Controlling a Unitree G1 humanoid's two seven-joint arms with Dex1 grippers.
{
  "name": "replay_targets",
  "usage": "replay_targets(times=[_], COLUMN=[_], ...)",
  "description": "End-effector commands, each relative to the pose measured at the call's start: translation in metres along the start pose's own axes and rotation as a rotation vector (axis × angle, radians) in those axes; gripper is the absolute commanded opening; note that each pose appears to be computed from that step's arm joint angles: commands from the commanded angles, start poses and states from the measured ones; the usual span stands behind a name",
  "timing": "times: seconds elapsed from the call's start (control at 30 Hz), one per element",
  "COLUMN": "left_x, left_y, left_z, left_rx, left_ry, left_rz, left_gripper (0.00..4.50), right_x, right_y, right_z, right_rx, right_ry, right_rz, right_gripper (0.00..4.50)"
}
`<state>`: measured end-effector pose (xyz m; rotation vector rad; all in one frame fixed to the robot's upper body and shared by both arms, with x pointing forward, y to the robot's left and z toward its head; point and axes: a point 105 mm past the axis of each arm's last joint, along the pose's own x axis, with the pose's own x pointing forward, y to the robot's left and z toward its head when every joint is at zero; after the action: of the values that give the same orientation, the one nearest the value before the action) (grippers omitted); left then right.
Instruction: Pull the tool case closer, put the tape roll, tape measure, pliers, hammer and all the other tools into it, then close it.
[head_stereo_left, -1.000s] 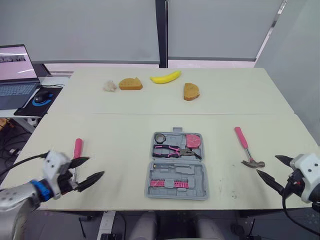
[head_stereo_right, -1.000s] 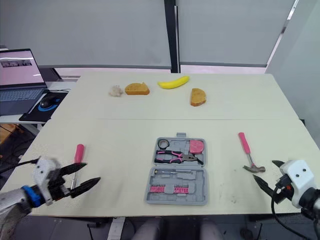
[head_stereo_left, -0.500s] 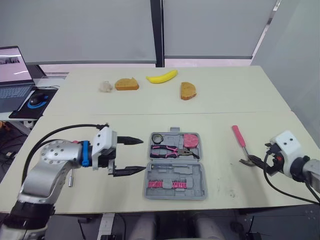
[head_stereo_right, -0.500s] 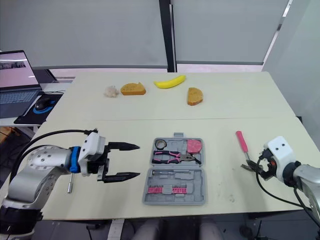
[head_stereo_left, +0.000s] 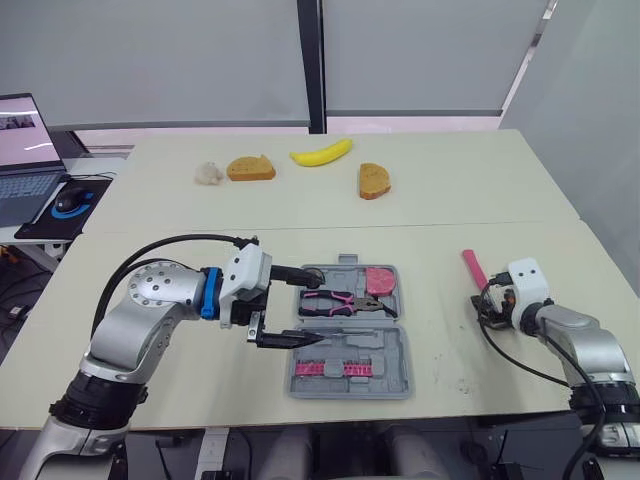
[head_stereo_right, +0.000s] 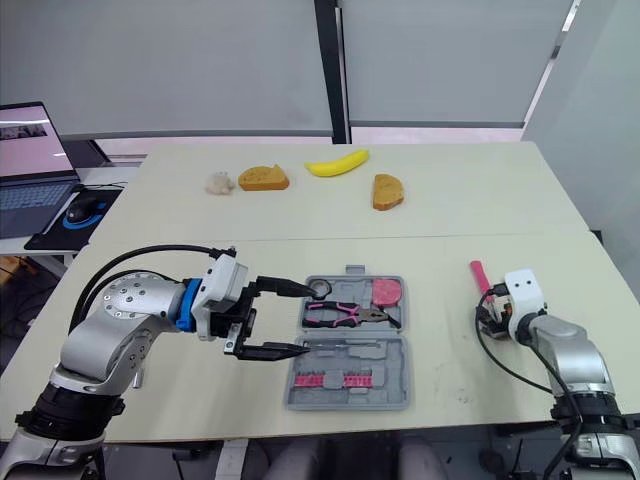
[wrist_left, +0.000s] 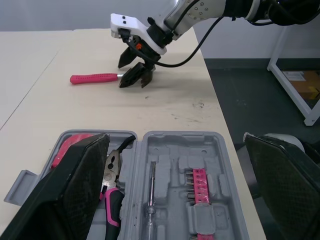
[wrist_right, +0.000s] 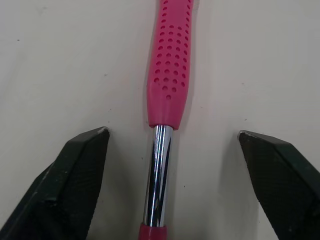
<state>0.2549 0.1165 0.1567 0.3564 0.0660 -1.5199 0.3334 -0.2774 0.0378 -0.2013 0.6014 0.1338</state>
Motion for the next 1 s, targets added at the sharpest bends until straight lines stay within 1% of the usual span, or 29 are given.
replay_targets(times=[0.03, 0.1, 0.13, 0.17, 0.43, 0.5, 0.67, 0.77, 0.87, 1.0], left_x=[0.002, 0.001, 0.001, 0.000, -0.005, -0.007, -0.015, -0.028, -0.045, -0.062], left_y=[-0.003, -0.003, -0.004, -0.004, -0.005, -0.005, -0.004, -0.004, -0.007, -0.010], left_z=[0.008, 0.008, 0.007, 0.007, 0.004, 0.003, -0.002, -0.012, -0.026, -0.035], left_rx=[0.041, 0.041, 0.041, 0.040, 0.046, 0.046, 0.043, 0.040, 0.040, 0.001], left_ry=[-0.005, -0.004, -0.003, 0.000, 0.021, 0.029, 0.057, 0.122, 0.197, 0.251], left_rz=[-0.012, -0.013, -0.013, -0.017, -0.018, -0.016, 0.009, 0.039, 0.075, 0.138], left_gripper=[4.50, 4.50, 4.50, 4.50, 4.50, 4.50, 4.50, 4.50, 4.50, 4.50], right_x=[-0.002, -0.003, -0.003, -0.002, -0.007, -0.008, -0.018, -0.032, -0.047, -0.073], right_y=[-0.003, 0.001, 0.001, 0.001, 0.004, 0.004, 0.007, 0.018, 0.042, 0.084], right_z=[0.006, 0.005, 0.003, 0.003, -0.001, -0.002, 0.008, 0.025, 0.038, 0.053], right_rx=[0.019, 0.036, 0.048, 0.047, 0.060, 0.060, -0.034, -0.267, -0.513, -0.775], right_ry=[-0.021, -0.015, -0.012, -0.011, -0.012, -0.016, -0.059, -0.102, -0.129, -0.158], right_rz=[0.009, 0.028, 0.030, 0.028, 0.028, 0.030, 0.060, 0.112, 0.227, 0.433], right_gripper=[3.18, 2.54, 2.38, 2.11, 0.49, 0.21, 0.21, 0.21, 0.21, 0.21])
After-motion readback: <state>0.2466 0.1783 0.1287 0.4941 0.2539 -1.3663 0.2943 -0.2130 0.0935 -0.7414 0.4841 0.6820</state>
